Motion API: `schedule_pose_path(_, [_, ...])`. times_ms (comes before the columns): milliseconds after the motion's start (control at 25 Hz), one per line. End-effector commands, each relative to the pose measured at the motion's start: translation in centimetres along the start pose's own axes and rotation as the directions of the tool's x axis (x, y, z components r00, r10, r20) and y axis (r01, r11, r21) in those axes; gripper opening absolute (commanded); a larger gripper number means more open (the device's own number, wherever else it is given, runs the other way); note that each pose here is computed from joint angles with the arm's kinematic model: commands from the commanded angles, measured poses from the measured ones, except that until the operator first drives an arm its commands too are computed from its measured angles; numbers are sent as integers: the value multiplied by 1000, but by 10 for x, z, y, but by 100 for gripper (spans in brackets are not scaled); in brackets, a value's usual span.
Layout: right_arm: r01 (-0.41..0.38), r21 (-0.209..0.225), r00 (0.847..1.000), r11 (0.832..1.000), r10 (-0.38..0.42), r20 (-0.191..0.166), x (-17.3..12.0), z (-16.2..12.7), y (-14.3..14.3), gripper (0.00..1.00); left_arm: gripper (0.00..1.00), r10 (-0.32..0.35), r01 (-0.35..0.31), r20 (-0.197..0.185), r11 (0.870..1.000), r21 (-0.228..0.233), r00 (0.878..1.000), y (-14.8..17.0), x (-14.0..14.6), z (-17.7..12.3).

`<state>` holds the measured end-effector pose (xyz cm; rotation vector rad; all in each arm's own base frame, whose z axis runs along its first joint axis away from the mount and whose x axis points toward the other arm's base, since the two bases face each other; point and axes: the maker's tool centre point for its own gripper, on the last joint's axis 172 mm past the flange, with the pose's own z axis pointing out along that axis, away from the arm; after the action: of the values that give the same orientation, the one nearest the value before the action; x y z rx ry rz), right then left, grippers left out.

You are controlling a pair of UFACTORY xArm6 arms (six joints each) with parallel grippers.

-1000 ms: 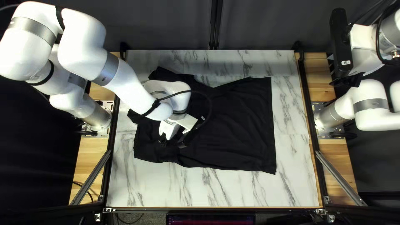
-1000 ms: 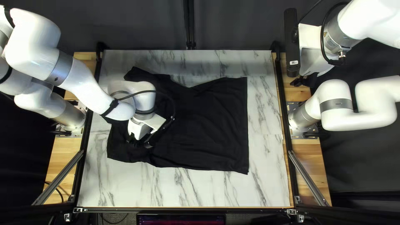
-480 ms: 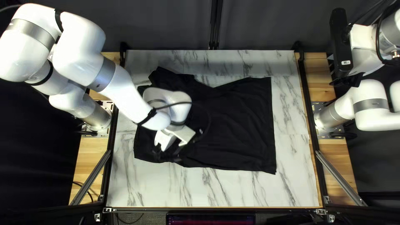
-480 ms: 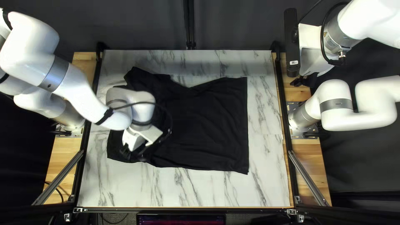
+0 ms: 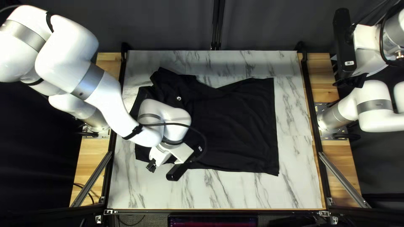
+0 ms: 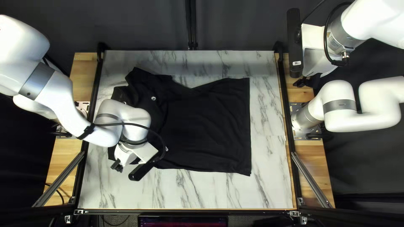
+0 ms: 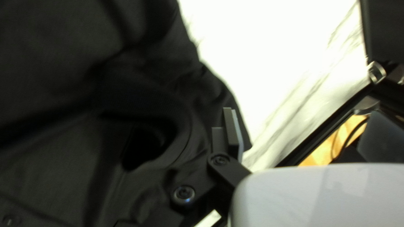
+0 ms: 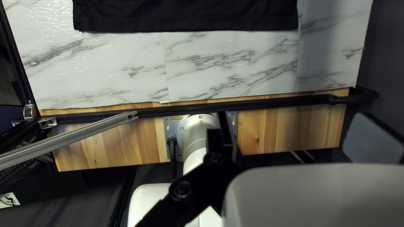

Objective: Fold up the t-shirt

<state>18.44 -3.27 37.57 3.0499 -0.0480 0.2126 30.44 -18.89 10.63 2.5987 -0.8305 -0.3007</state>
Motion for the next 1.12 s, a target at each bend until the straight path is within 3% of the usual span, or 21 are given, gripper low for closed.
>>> schedule_pose_path(40, [0, 0, 1000, 1000, 0, 0, 0, 0, 0, 100, 100, -24, 26, -26, 998, 49, 999, -28, -23, -18])
schedule_pose_path(200, [0, 0, 1000, 1000, 0, 0, 0, 0, 0, 100, 100, -12, 14, -37, 999, 35, 999, -54, -29, -24])
schedule_pose_path(480, [0, 0, 1000, 1000, 0, 0, 0, 0, 0, 100, 100, 33, -35, -52, 998, -46, 998, -87, -20, 0])
schedule_pose_path(880, [0, 0, 1000, 1000, 0, 0, 0, 0, 0, 100, 100, 59, -62, -25, 990, -127, 998, -73, -30, 34])
schedule_pose_path(1120, [0, 0, 1000, 1000, 0, 0, 0, 0, 0, 100, 100, 74, -75, -15, 986, -150, 997, -55, -32, 40])
